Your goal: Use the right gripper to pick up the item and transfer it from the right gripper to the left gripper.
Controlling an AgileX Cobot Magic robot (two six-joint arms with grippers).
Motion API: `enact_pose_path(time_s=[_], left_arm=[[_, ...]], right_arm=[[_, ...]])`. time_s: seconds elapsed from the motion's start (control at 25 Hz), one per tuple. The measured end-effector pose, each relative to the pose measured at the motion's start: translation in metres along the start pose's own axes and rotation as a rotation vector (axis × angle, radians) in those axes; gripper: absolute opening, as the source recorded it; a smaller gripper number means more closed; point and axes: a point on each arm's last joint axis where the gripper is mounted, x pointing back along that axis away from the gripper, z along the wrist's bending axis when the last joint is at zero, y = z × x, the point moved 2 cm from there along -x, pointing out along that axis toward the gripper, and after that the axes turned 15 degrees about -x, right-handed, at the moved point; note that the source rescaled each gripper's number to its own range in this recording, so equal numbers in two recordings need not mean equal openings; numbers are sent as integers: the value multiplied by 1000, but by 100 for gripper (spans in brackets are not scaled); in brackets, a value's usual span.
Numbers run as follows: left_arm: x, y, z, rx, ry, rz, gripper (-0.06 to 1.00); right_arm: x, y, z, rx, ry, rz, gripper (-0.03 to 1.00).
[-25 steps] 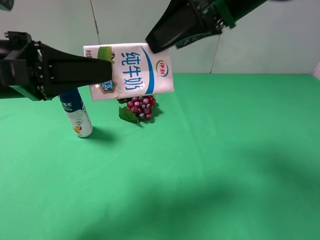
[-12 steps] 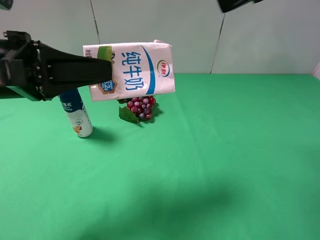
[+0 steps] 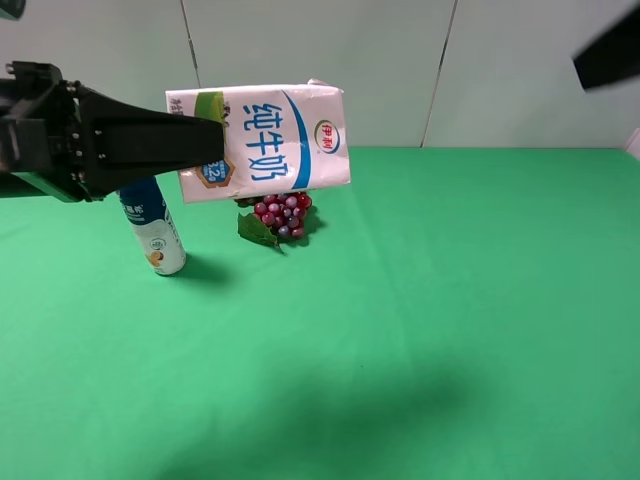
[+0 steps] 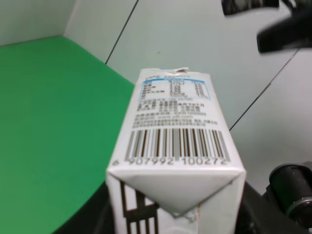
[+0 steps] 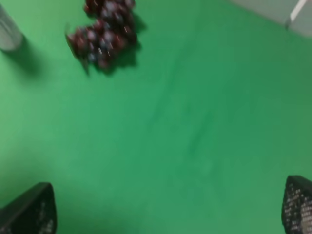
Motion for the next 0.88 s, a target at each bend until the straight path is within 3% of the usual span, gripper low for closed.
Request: enact_pose_path(time_s=[0.2, 0.56, 0.88], left_arm=[[0, 0, 0, -1, -3, -1, 0], [0, 0, 0, -1, -4, -1, 0], [0, 0, 0, -2, -4, 0, 0]], right_arm=[[4, -57, -4, -75, -21, 14, 100], [18, -138, -7, -104, -8, -205, 100], [17, -176, -13, -146, -29, -344, 100]])
